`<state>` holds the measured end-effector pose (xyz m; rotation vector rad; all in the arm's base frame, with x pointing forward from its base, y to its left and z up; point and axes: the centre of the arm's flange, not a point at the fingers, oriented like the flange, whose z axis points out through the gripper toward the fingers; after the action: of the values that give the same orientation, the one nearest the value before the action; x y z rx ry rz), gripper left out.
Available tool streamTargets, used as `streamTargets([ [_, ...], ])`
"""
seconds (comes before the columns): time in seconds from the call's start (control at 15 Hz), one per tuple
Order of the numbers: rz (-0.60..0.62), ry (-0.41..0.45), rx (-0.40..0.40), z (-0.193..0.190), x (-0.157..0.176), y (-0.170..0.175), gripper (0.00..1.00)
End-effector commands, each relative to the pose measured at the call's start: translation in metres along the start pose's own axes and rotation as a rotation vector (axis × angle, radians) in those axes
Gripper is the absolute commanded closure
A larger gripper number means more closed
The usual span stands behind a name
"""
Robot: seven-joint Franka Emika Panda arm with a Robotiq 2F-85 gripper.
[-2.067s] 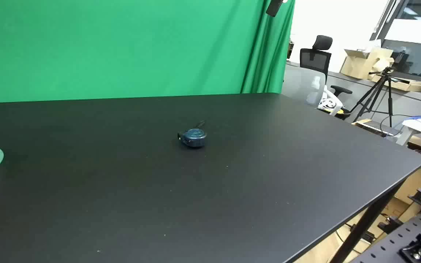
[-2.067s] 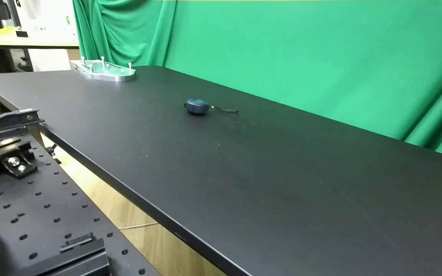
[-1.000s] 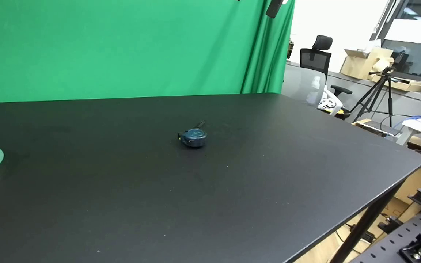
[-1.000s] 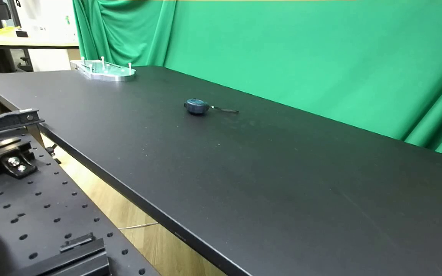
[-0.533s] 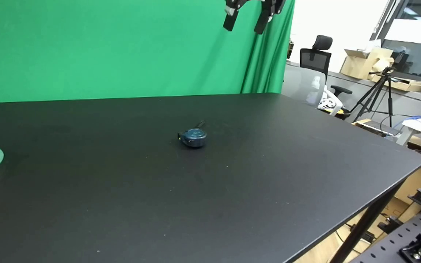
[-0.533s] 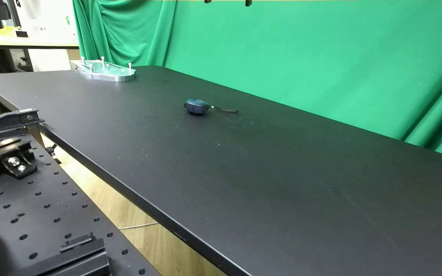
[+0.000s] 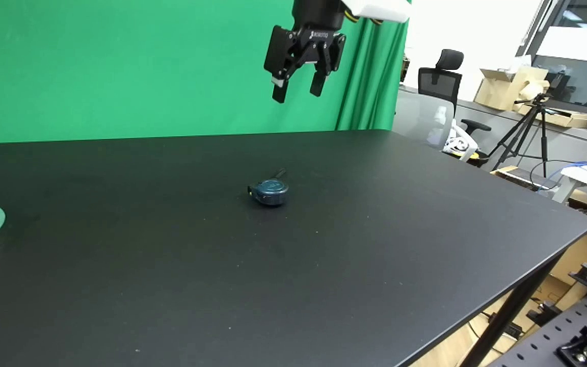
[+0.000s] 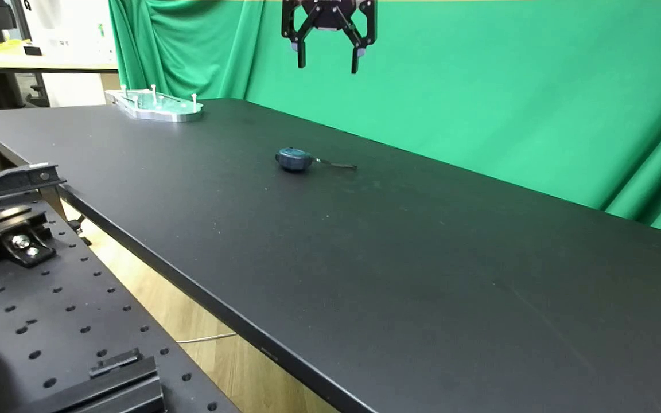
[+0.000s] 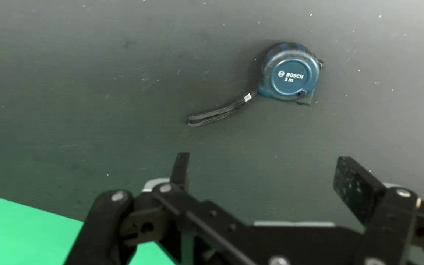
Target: Move the measuring tape to the right
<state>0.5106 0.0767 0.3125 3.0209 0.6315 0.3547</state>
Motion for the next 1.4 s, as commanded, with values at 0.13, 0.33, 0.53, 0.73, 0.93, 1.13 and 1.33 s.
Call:
streamTargets([
  [0.13,-0.048,-0.082,0.081,0.052,0.010,-0.018,0.00],
  [0.33,-0.044,-0.080,0.076,0.058,0.000,-0.027,0.00],
  [0.53,-0.046,-0.076,0.079,0.064,0.002,-0.029,0.00],
  [0.73,-0.092,-0.104,0.055,0.075,-0.001,-0.032,0.00],
  [0.93,-0.113,-0.128,0.045,0.091,-0.008,-0.038,0.00],
  [1.13,-0.114,-0.148,0.034,0.107,-0.014,-0.042,0.00],
  [1.33,-0.078,-0.121,0.024,0.121,-0.015,-0.041,0.00],
])
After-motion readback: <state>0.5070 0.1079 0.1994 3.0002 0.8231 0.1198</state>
